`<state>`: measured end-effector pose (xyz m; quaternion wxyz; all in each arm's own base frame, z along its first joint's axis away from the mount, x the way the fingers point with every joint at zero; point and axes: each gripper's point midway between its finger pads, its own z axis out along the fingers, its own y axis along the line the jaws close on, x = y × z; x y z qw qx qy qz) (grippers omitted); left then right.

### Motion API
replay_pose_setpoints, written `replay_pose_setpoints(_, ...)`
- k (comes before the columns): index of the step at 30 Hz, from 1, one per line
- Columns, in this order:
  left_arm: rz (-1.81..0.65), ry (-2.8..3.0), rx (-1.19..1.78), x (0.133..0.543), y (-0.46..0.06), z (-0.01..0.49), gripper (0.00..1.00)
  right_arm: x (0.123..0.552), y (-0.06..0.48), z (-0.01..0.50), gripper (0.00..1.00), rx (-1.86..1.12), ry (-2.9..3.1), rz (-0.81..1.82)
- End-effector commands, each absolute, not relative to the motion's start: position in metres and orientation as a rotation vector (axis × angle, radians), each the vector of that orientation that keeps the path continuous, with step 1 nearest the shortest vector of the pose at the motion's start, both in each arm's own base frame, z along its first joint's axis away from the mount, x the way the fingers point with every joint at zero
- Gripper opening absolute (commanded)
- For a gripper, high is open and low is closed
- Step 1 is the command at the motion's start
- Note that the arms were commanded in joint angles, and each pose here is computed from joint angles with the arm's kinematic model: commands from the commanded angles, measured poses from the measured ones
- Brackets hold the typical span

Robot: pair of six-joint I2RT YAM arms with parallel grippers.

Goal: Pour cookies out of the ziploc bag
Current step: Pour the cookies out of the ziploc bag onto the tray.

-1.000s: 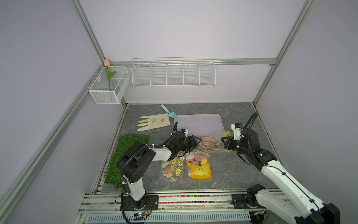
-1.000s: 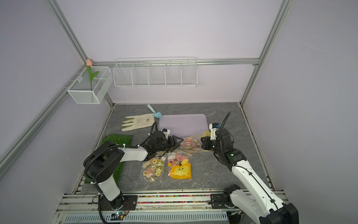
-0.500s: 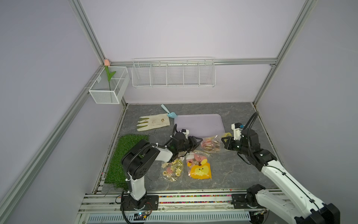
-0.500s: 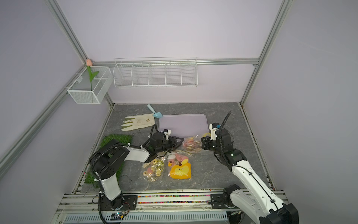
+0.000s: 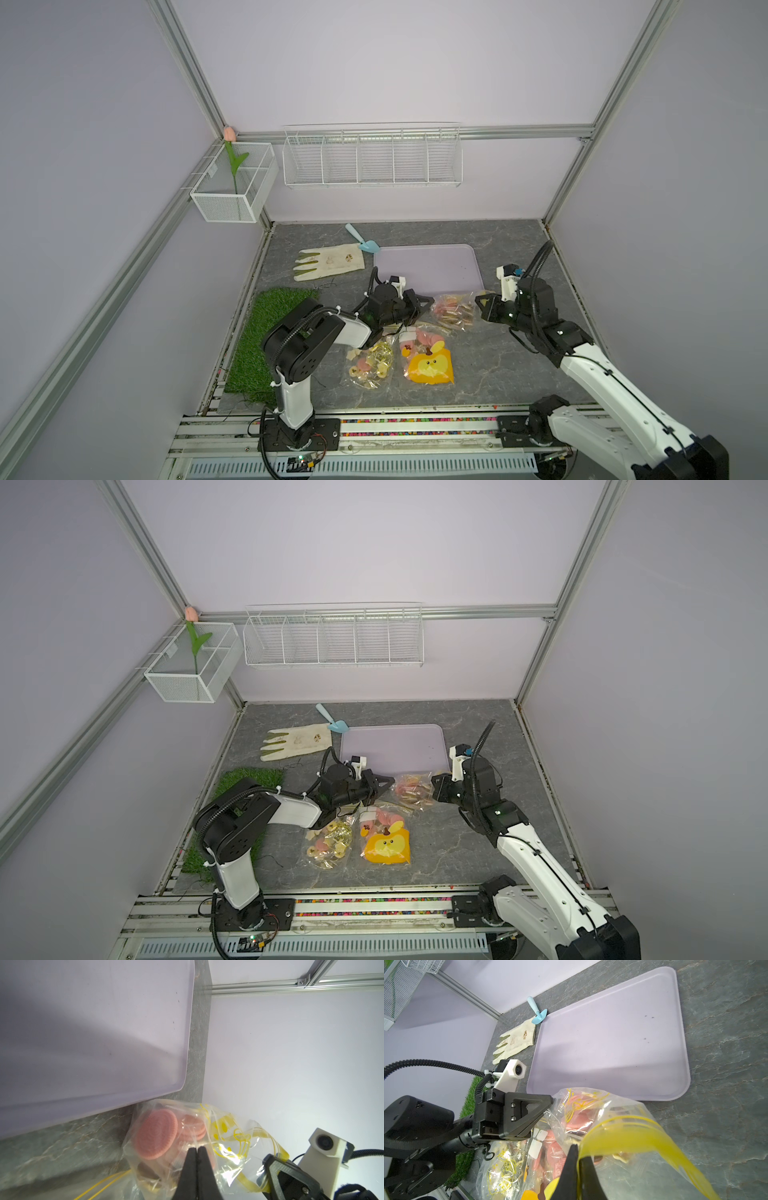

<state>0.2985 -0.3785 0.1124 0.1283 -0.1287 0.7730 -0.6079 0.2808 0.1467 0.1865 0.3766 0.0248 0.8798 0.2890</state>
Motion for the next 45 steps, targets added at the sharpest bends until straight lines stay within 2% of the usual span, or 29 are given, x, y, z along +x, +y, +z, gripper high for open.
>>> replay_pose_setpoints(1,-1.816,2.231,-0.380,0.296,-0.381,0.114,0.00,0.281,0.146,0.191,0.06,0.077,2.237,0.750)
replay_pose_setpoints(13,-1.791,2.206,-0.313,0.299,-0.380,0.156,0.00,0.287,0.146,0.231,0.06,0.078,2.235,0.743)
replay_pose_setpoints(24,-1.627,2.229,-0.260,0.326,-0.361,0.192,0.00,0.322,0.171,0.251,0.06,0.054,2.179,0.850)
replay_pose_setpoints(37,-1.380,2.220,-0.131,0.375,-0.342,0.226,0.00,0.371,0.193,0.215,0.06,0.007,2.179,0.912)
replay_pose_setpoints(45,-1.280,2.226,-0.097,0.402,-0.340,0.226,0.00,0.400,0.187,0.181,0.06,0.060,2.197,0.982)
